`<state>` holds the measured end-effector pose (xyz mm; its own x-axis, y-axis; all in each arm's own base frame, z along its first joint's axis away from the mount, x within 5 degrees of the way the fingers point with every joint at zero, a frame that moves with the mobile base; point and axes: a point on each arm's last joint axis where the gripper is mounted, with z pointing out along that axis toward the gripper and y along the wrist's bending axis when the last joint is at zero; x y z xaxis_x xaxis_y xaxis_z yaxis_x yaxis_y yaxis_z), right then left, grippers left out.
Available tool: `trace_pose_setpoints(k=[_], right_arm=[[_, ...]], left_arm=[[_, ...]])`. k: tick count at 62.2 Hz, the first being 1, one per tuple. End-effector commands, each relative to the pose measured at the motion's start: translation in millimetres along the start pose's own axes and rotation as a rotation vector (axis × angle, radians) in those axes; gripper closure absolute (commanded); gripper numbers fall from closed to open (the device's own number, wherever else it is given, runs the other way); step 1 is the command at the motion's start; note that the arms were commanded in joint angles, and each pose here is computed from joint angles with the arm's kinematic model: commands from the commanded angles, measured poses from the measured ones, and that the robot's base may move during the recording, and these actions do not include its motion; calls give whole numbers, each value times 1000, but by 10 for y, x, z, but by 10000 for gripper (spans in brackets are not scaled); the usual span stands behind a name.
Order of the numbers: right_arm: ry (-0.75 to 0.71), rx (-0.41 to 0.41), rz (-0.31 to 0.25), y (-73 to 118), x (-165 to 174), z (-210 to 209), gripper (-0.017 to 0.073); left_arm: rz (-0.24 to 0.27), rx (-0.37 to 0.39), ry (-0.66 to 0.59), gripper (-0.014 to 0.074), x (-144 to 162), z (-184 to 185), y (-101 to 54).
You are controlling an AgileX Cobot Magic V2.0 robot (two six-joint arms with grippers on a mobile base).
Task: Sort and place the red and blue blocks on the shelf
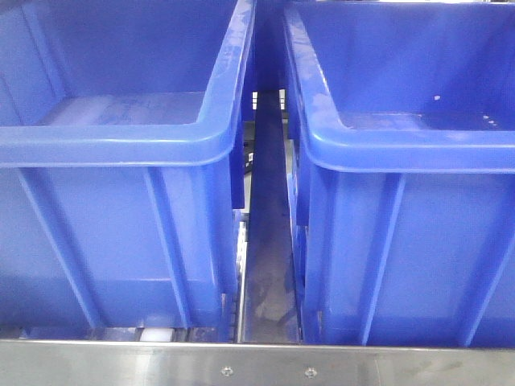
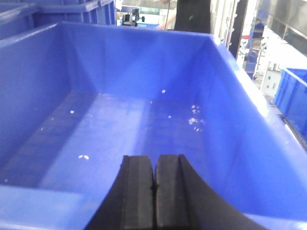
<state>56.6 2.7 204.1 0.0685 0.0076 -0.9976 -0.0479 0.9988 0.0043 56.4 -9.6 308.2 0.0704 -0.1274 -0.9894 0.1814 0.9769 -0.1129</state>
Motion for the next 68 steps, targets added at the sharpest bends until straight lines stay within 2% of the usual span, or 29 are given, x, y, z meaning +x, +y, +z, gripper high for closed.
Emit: trace_pose_setpoints(k=[1,32,68], right_arm=[[-144,3,-1,-1,-173,-31,510],[-144,5,53,-6,-173,-31,510],[-143,5,53,-6,-173,-30,510]], left_arm=[[-2,14,-95,469,-160,-9,-21],[-2,14,-95,469,-160,-9,-21],[-2,14,-95,469,-160,-9,-21]])
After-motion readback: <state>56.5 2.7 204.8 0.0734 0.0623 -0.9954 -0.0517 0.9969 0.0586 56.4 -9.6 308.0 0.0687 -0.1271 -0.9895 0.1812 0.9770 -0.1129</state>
